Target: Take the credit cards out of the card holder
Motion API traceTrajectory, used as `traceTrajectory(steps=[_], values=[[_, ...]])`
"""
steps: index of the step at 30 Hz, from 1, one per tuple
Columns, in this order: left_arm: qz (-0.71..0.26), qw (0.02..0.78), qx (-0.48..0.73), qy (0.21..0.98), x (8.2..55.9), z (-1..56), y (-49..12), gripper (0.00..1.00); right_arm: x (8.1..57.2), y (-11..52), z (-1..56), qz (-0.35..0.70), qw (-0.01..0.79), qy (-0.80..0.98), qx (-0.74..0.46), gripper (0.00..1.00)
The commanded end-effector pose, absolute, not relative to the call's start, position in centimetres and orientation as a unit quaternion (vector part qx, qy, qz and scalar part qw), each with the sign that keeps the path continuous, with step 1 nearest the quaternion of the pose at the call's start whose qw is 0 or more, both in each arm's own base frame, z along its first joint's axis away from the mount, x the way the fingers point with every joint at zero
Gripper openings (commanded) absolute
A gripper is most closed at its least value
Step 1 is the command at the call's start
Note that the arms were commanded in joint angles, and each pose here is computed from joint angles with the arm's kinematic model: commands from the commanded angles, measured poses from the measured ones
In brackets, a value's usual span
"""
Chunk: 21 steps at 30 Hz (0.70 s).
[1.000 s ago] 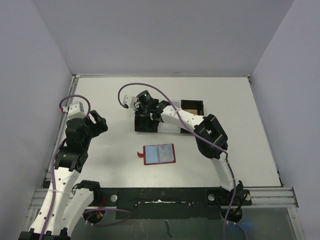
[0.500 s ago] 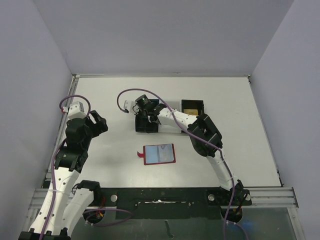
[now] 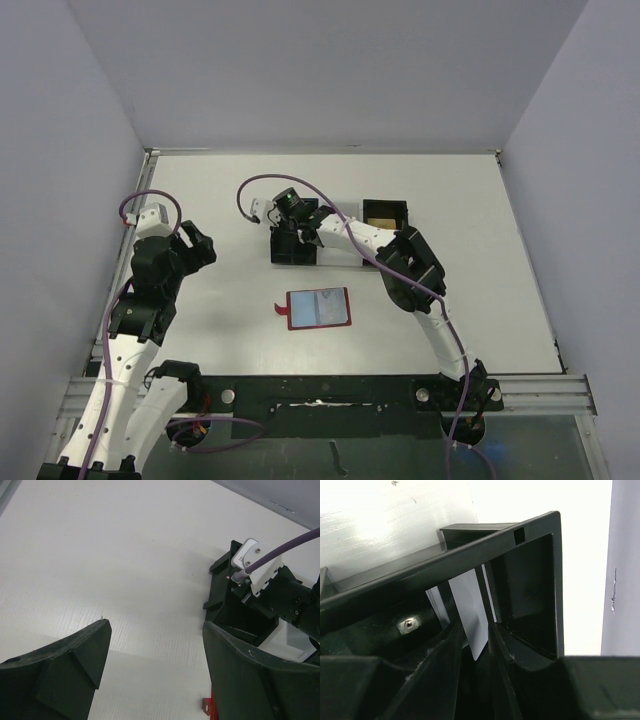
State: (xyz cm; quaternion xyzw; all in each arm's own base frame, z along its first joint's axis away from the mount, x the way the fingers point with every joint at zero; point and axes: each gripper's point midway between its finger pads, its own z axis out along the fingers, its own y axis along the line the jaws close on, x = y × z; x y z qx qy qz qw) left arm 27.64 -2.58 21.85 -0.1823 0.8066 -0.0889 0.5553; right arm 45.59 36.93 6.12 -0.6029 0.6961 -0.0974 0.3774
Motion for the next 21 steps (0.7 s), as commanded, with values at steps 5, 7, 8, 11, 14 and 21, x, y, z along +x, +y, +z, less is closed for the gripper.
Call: traceTrajectory(steps=[5, 7, 8, 11, 14, 21], values=[[-0.099, 0.581, -0.175, 0.789, 28.1, 23.5, -2.7, 0.74, 46.1, 37.4, 7.7, -0.078, 0.398, 0.705, -0.582, 0.31], [-0.099, 0.582, -0.175, 0.788, 28.1, 23.5, -2.7, 0.74, 46.1, 37.7, 8.2, -0.068, 0.405, 0.705, -0.579, 0.34], [-0.099, 0.582, -0.175, 0.788, 28.1, 23.5, -2.7, 0.74, 46.2, 37.7, 8.4, -0.065, 0.407, 0.706, -0.576, 0.36], [-0.1, 0.581, -0.175, 0.789, 28.1, 23.5, -2.7, 0.74, 46.2, 37.9, 8.5, -0.055, 0.41, 0.706, -0.575, 0.39], [-0.101, 0.58, -0.173, 0.79, 28.1, 23.4, -2.8, 0.74, 46.3, 37.9, 8.5, -0.055, 0.409, 0.71, -0.571, 0.39], [-0.101, 0.581, -0.172, 0.789, 28.1, 23.5, -2.8, 0.74, 45.5, 38.6, 10.3, -0.009, 0.426, 0.721, -0.546, 0.39]])
